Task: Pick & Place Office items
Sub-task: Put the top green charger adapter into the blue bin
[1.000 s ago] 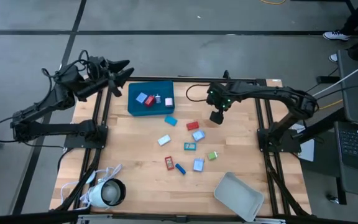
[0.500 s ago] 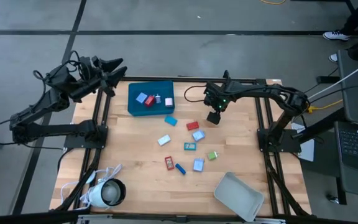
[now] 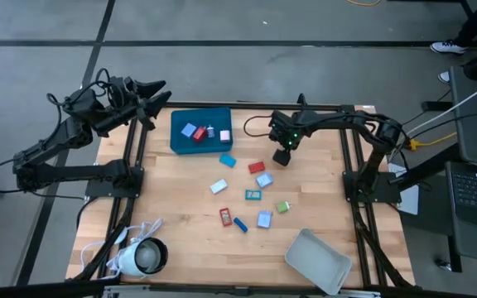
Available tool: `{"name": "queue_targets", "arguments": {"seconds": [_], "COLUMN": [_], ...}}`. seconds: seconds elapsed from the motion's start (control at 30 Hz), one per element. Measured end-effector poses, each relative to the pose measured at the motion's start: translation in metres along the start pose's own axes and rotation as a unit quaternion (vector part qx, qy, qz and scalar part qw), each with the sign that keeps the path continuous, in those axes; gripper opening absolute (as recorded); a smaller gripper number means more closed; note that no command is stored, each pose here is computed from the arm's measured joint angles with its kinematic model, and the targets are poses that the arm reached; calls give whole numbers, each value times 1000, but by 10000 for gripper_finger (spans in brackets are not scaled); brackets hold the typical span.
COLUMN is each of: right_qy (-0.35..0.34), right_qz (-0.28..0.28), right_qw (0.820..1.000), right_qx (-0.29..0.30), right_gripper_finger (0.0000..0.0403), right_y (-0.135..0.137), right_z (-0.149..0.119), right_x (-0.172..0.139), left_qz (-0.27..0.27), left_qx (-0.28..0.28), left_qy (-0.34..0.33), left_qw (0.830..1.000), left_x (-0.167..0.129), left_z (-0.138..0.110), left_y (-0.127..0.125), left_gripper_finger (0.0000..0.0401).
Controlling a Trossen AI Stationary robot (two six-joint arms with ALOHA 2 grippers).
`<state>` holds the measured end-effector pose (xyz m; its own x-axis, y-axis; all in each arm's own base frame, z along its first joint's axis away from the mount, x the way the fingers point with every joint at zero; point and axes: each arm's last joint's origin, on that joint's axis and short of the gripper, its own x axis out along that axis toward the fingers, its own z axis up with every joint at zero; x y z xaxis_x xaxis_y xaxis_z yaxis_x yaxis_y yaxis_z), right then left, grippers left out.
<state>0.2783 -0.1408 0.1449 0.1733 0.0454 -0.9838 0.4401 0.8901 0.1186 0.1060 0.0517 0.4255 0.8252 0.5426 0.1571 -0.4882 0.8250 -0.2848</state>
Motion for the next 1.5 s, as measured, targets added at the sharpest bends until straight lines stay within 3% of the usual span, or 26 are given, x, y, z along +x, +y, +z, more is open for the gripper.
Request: {"name": "queue_targets", "arguments": {"seconds": [0.23, 0.33, 0.43, 0.77, 0.87, 1.03, 1.23, 1.5], "right_qy": [-6, 5, 27, 35, 32, 31, 28, -2], "right_qz": [-5, 24, 43, 34, 25, 22, 30, 85], "right_qw": [1000, 999, 999, 999, 999, 999, 999, 996], "right_qx": [23, 26, 18, -8, -7, -3, 1, 29], "right_gripper_finger": [212, 181, 179, 229, 204, 121, 121, 121], "right_y": [-8, -10, -10, -15, -18, -21, -22, -17], "right_z": [1, -2, -6, -8, -8, -8, -7, 6], "right_x": [-1, -1, -2, -3, -3, -3, -3, -13], "left_qz": [0, -1, -4, -4, -2, 3, 3, 3], "left_qx": [0, -1, -4, 0, 1, 5, 3, 3], "left_qy": [0, 1, 2, 9, 10, 8, 8, 8], "left_qw": [1000, 1000, 1000, 1000, 1000, 1000, 1000, 1000], "left_x": [0, 0, 0, 0, 0, 0, 0, 0], "left_z": [0, 0, 0, -2, -2, -2, -2, -2], "left_y": [0, 0, 0, 0, 0, 1, 1, 1], "left_gripper_finger": [239, 239, 239, 239, 239, 239, 239, 239]}}
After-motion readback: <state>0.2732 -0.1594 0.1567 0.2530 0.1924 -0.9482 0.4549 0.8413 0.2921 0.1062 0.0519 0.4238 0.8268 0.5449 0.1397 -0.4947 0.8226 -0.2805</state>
